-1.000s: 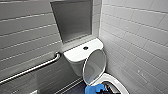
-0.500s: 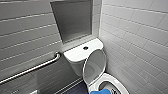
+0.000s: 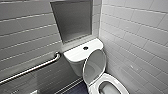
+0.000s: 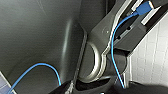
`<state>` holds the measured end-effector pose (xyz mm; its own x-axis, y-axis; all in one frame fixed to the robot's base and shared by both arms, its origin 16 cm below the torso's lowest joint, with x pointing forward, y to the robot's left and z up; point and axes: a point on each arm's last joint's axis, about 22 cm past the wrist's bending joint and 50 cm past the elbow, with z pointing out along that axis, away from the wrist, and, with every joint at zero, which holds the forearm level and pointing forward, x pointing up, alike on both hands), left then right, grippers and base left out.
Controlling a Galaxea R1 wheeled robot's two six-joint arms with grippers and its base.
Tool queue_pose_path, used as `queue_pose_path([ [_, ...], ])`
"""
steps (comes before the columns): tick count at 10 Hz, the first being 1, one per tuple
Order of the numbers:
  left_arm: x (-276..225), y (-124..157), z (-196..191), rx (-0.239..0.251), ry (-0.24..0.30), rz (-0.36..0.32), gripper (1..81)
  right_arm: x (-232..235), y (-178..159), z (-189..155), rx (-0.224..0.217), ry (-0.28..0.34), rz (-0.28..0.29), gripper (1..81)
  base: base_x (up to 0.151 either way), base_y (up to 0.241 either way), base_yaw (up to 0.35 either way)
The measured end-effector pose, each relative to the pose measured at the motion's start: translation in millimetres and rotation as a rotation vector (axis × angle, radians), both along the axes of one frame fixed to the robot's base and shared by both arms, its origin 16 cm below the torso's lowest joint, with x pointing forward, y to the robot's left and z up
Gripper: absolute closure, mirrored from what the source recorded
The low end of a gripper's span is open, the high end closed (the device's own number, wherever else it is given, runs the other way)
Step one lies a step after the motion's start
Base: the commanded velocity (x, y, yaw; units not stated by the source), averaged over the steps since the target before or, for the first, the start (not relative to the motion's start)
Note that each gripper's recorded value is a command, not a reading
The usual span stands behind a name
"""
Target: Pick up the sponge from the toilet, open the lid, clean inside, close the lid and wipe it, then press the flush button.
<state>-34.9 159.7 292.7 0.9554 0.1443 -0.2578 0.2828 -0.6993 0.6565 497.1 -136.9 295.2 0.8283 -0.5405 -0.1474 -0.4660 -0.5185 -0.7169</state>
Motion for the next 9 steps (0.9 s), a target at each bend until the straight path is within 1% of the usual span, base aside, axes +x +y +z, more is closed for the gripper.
queue_pose_path([
  [2, 0, 0, 0, -0.001, -0.002, -0.001, 1.0, -30, -32, 3, -0.031, 0.030, -0.019, 81.1, 0.000, 0.000, 0.000],
  [3, 0, 0, 0, 0.000, -0.002, -0.002, 1.0, -40, -50, 7, -0.050, 0.036, -0.042, 81.1, 0.000, 0.000, 0.000],
  [5, 0, 0, 0, -0.001, -0.002, -0.002, 1.0, -58, -93, 10, -0.115, 0.044, -0.107, 81.1, 0.000, 0.000, 0.000],
  [7, 0, 0, 0, -0.001, -0.003, -0.002, 1.0, -73, -116, 11, -0.157, 0.050, -0.146, 81.1, 0.000, 0.000, 0.000],
  [9, 0, -1, 0, -0.002, -0.005, -0.004, 1.0, -93, -129, 8, -0.183, 0.075, -0.151, 81.1, 0.000, 0.000, 0.000],
])
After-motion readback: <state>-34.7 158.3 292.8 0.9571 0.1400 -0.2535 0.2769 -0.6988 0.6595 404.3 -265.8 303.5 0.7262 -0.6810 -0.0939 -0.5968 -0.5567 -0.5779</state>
